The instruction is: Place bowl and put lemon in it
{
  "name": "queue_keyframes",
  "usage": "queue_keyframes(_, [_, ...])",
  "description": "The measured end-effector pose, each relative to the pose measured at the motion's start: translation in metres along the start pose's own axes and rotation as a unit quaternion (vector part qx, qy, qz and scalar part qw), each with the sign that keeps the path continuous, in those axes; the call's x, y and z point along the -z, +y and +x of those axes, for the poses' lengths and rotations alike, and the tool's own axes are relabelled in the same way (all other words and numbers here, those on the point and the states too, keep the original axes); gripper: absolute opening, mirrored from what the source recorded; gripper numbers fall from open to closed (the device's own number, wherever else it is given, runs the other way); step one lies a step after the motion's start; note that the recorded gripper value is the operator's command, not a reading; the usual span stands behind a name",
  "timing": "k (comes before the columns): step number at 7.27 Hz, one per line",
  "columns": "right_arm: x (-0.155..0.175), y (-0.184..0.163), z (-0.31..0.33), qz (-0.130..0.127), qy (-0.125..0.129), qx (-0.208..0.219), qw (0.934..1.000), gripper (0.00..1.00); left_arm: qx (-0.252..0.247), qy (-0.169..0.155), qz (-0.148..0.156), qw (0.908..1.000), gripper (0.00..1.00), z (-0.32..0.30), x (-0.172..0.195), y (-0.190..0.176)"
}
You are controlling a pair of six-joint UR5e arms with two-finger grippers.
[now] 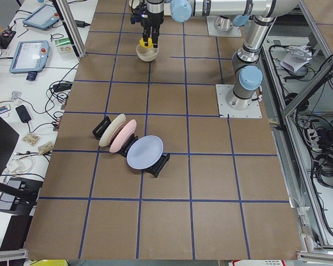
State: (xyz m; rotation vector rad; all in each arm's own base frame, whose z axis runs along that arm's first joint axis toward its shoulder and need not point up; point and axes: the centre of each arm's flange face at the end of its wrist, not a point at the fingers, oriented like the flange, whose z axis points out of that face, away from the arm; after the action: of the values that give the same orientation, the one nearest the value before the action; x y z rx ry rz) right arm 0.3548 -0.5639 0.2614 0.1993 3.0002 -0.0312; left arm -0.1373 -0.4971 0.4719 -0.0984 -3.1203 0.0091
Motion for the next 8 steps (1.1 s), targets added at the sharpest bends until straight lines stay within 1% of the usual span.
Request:
queue_keyframes(2, [-0.016,0.001,-0.003,-0.006,0.003,0.0,1.0,0.02,0.0,-0.014,-0.004,0.9999,1.0,-0.003,0.005,0.003])
queue_keyframes(3, [-0.025,0.001,-0.002,-0.012,0.006,0.002,0.9999,0.1,0.0,-0.017,-0.008,0.9998,1.0,-0.003,0.003,0.003])
queue_keyframes(5, [-0.038,0.0,-0.001,-0.022,0.011,0.003,0.9997,0.41,0.001,-0.018,-0.015,0.9997,1.0,-0.004,0.001,0.003])
queue_keyframes(8, [-0.043,0.001,0.0,-0.026,0.012,0.003,0.9996,0.88,0.002,-0.018,-0.019,0.9996,1.0,-0.005,-0.001,0.003])
